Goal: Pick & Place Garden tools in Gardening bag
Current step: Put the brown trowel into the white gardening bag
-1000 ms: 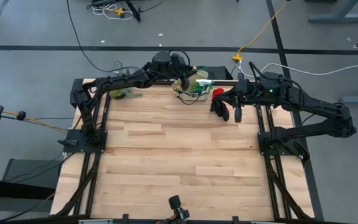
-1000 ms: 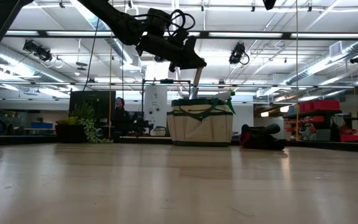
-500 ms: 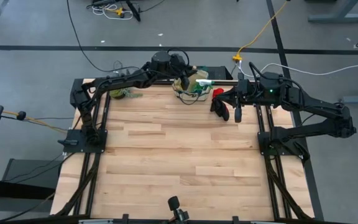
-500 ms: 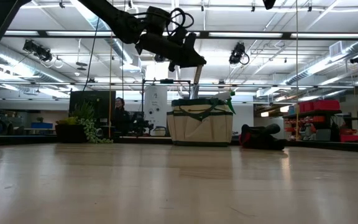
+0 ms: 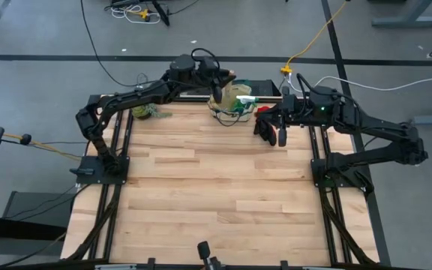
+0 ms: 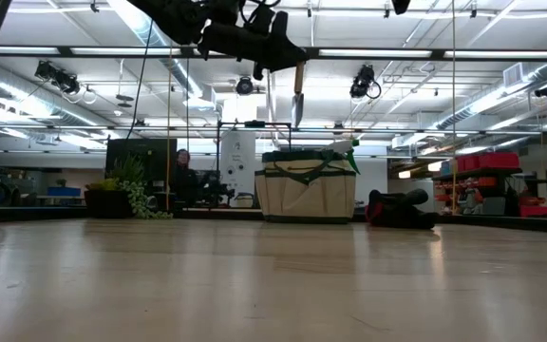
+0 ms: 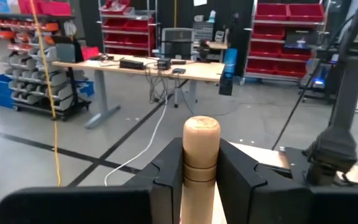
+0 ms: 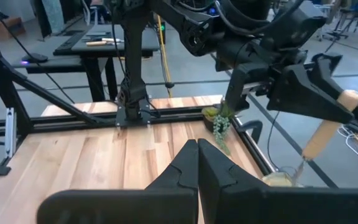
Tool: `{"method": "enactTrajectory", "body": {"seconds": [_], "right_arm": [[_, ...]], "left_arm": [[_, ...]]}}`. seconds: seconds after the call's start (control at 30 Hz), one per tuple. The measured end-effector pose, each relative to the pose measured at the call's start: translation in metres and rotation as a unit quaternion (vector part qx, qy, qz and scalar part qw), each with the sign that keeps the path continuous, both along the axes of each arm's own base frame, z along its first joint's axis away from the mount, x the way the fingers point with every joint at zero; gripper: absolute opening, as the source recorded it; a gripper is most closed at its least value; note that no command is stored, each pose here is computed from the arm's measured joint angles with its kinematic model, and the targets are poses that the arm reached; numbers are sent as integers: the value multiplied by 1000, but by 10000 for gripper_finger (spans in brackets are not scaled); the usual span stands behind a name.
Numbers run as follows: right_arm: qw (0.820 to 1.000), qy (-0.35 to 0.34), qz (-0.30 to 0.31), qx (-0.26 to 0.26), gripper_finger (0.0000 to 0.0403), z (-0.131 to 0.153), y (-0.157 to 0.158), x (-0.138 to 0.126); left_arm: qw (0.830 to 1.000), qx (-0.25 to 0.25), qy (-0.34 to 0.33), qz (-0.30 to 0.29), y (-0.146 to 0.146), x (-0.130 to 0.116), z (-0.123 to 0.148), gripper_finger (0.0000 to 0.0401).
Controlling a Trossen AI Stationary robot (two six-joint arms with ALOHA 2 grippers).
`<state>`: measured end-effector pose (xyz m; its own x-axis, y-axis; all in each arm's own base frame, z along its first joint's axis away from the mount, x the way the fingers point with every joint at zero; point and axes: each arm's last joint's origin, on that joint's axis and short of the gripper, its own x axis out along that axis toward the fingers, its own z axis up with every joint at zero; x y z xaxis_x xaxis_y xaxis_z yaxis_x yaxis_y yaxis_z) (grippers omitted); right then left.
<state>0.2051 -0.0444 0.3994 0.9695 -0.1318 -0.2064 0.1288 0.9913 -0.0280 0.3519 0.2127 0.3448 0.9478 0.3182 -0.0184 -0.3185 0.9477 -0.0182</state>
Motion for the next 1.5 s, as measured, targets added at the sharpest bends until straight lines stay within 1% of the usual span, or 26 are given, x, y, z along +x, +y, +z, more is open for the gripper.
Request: {"method": "enactTrajectory", "body": {"seconds": [0.2, 0.4, 0.47, 0.57, 0.7, 0.77, 0.83, 0.93, 1.0, 1.07, 1.3, 1.4, 1.5], "right_arm": [[1000, -5, 3, 0, 0, -1, -1, 6], [1000, -7, 2, 9, 0, 0, -1, 5], [1000, -8, -1, 13, 0, 0, -1, 5], [1000, -9, -23, 17, 0, 0, -2, 5], [999, -9, -36, 24, 0, 0, -3, 4], [999, -9, -48, 24, 0, 0, -4, 4], [998, -7, -52, 23, 0, -1, -4, 4], [998, -2, -61, 23, 0, -2, -4, 4], [998, -1, -64, 22, 0, -2, -4, 4], [998, 0, -65, 22, 0, -2, -4, 4], [998, 4, -68, 18, 0, -3, -5, 4], [998, 4, -68, 18, 0, -3, -5, 4], [997, 9, -68, 19, 0, -4, -5, 3]], "left_arm": [[1000, -3, 3, -12, -4, -5, 3, 77], [1000, -2, 7, 1, -18, -29, 0, 77], [1000, 0, 7, 9, -22, -40, -5, 78], [1000, -1, -7, 19, -24, -53, -18, 78], [999, 4, -42, 21, -25, -64, -28, 77], [999, 4, -53, 8, -25, -66, -31, 78], [999, 8, -52, -1, -23, -67, -33, 79], [998, 28, -48, -16, -24, -66, -35, 78], [997, 52, -53, -20, -23, -64, -36, 78], [997, 56, -55, -22, -20, -61, -39, 78], [997, 58, -53, -5, -7, -47, -64, 78], [996, 78, -47, 18, -1, -43, -75, 78], [995, 79, -43, 40, 8, -43, -85, 81]]}}
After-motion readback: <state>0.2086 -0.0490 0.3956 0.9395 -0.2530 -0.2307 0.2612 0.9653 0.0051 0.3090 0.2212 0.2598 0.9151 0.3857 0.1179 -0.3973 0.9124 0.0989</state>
